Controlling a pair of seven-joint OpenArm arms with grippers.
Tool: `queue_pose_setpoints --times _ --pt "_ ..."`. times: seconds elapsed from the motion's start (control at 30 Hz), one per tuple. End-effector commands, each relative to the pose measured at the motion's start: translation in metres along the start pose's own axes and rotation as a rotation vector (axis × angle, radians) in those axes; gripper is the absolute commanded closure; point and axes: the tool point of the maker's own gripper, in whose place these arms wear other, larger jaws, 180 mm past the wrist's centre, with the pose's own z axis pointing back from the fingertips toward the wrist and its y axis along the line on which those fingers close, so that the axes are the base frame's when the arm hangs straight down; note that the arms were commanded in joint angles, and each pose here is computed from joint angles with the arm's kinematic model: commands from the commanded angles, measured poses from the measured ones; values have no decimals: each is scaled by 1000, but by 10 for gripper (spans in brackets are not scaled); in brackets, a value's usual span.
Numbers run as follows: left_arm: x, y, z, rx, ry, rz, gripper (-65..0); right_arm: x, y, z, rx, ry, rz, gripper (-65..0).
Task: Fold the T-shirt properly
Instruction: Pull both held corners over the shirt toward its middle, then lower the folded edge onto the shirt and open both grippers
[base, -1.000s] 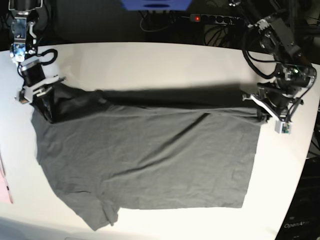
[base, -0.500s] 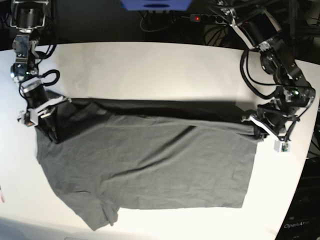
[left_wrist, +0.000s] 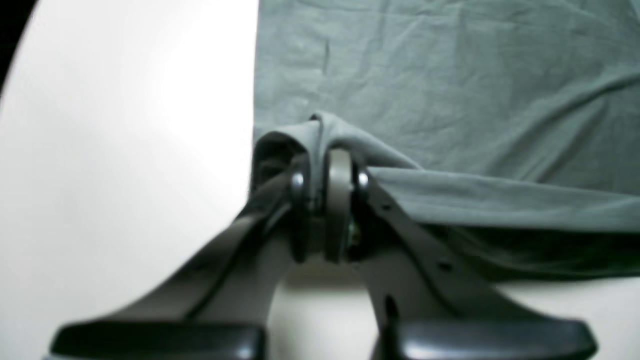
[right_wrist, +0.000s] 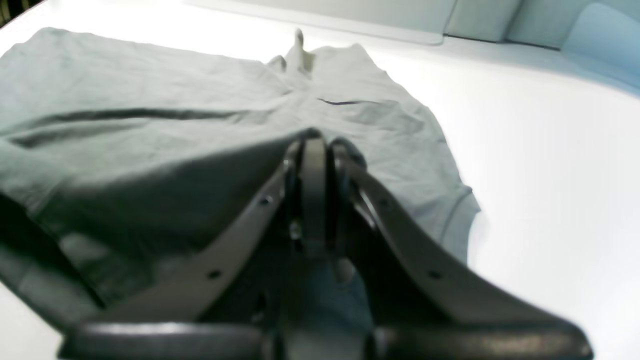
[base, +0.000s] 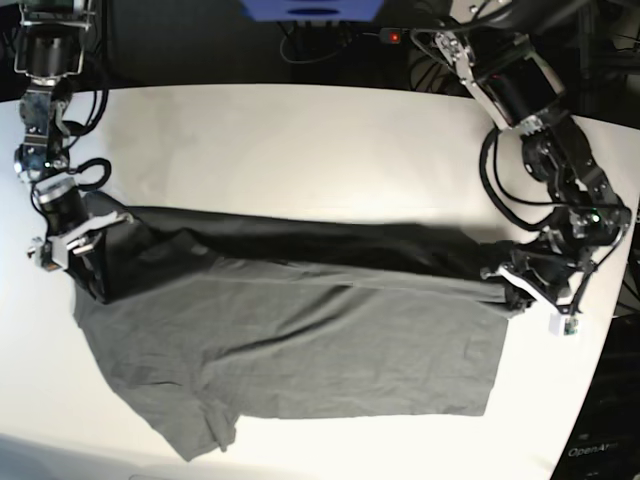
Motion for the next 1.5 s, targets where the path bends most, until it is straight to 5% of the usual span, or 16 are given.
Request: queue_pose_setpoints --times 0.0,0.53,1.47 --pt "20 0 1 -4 -72 0 -23 20 -11 -5 -13 -64 12 -32" --pt "33 -24 -30 -95 -117 13 -23 22 4 -37 16 -52 84 -30" --pt "69 -1 -23 -52 -171 -31 -23 28 -7 -74 13 -25 139 -30"
